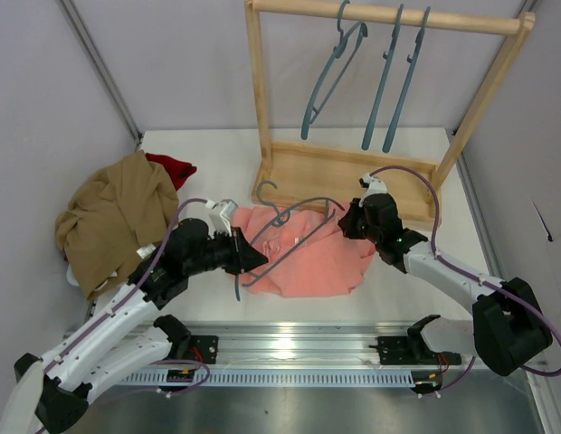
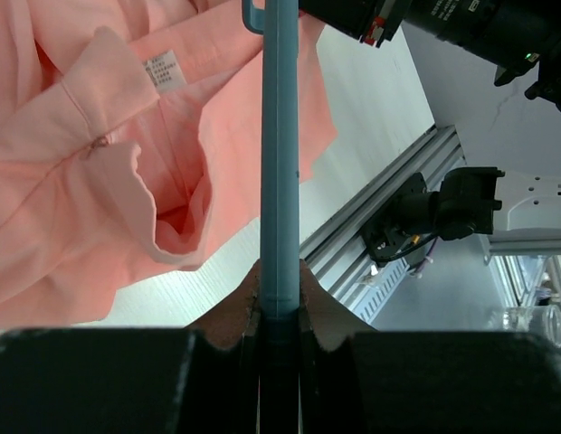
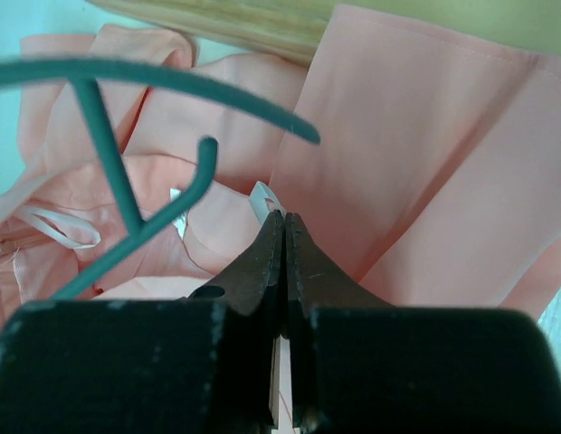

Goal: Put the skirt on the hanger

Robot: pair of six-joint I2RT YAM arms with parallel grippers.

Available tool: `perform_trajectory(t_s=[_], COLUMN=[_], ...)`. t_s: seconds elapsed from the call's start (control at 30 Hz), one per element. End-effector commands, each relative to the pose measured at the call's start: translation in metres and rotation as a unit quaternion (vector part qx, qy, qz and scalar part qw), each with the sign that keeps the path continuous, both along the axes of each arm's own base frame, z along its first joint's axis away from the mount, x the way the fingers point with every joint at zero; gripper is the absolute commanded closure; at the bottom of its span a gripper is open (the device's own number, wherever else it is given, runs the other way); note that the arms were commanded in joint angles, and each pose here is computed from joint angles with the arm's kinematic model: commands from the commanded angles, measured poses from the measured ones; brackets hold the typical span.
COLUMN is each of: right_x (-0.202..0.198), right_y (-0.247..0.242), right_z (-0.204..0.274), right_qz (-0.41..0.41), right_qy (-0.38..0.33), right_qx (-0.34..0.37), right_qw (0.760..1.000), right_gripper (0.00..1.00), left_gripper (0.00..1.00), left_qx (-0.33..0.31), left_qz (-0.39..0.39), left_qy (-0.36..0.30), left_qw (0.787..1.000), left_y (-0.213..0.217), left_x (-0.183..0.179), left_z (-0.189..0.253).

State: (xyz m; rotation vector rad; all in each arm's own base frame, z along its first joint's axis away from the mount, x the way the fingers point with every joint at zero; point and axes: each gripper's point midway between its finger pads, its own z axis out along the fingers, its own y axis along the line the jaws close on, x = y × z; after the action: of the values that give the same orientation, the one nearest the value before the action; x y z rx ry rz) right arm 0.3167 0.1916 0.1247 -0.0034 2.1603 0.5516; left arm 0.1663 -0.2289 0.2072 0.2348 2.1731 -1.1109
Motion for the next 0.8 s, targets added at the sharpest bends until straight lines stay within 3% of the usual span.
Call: perform_trajectory(t_s=[0.0, 0.33, 0.77], right_x=[0.016, 0.013, 0.012], right_y=[-0.005, 0.004, -0.010], right_z=[0.028, 0.034, 0.021], right_qz=[-0.047, -0.044, -0.083], right_qy=[-0.051, -0.076, -0.076], right_qx=[0.022, 0.027, -0.041], right_qw=[0.997, 0.996, 0.993], right_gripper=[1.00, 1.00, 1.00], left_gripper=[0.98, 0.98, 0.98], left_qx=[-0.017, -0.031, -0.014], left_qz=[-0.005, -0.019, -0.001], left_qy=[0.032, 0.048, 0.032], left_qw=[0.999, 0.998, 0.999], left_y=[-0.005, -0.013, -0.007], left_x=[-0.007, -0.009, -0.003], left_z=[-0.007, -0.009, 0.006])
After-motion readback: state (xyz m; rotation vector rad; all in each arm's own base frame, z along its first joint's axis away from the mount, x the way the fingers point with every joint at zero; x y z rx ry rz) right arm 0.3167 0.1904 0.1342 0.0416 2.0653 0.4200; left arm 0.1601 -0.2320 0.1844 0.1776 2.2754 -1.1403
